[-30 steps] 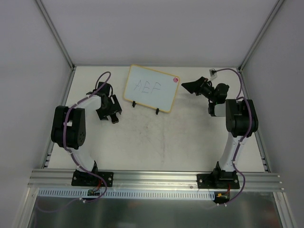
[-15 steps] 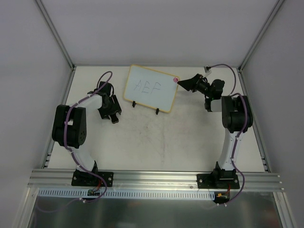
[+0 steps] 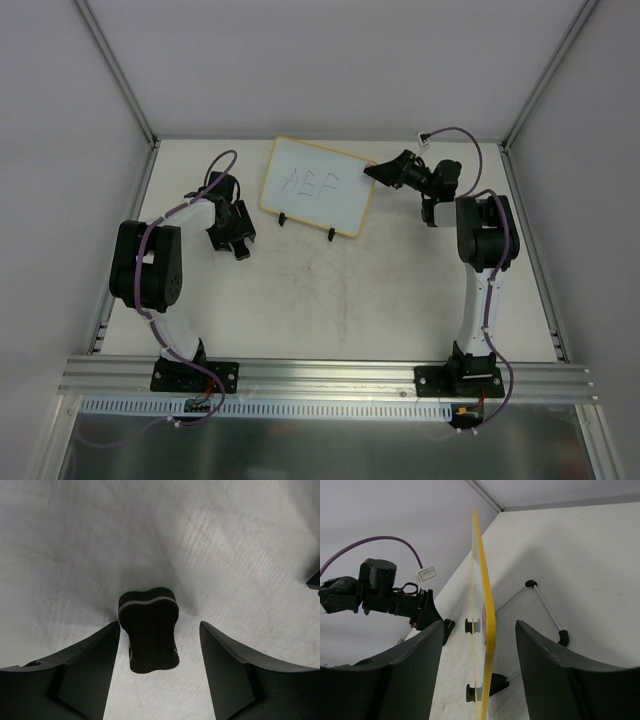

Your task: Erase the whiteboard

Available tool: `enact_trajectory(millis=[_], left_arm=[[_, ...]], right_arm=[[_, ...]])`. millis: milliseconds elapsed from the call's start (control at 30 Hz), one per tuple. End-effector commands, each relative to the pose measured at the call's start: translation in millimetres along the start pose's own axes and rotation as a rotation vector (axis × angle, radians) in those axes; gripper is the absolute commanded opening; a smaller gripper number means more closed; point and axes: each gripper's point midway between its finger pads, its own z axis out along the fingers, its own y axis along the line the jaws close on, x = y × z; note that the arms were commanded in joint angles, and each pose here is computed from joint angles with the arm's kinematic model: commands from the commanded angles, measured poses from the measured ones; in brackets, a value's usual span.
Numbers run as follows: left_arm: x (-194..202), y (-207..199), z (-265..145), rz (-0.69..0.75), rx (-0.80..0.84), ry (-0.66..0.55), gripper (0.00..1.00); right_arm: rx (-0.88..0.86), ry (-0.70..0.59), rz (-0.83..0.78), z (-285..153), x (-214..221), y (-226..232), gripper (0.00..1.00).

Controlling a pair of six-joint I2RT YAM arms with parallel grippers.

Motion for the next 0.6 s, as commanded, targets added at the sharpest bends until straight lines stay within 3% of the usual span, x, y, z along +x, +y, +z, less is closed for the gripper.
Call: enact_trajectory(millis=[0, 67, 100, 200, 467, 567], left_arm=[[4.9, -0.1, -5.8, 0.029, -0.012, 0.017, 0.65], [4.7, -0.8, -6.4, 0.031, -0.009, 0.018, 0.65], [4.1, -1.1, -6.6, 0.031, -0.008, 0.017, 0.65], [2.1, -3.3, -8.4, 0.031, -0.001, 0.014, 0.66], [2.2, -3.2, -11.7, 0.032, -0.003, 0.011, 0.70], [2.7, -2.5, -11.8, 0.032, -0.006, 0.013, 0.70]], right_arm=[[-0.152, -0.055, -0.208, 7.0, -21.3, 37.4, 0.61], [-0.155, -0.050, -0.208, 8.4, -19.0, 38.0, 0.57], [-0.157, -0.047, -0.206, 9.1, -17.3, 38.7, 0.49], [-0.152, -0.049, -0.200, 9.7, -14.8, 36.7, 0.38], [-0.148, -0.047, -0.215, 7.9, -12.9, 37.7, 0.39], [-0.145, -0.053, -0.213, 8.3, -14.8, 37.8, 0.19]])
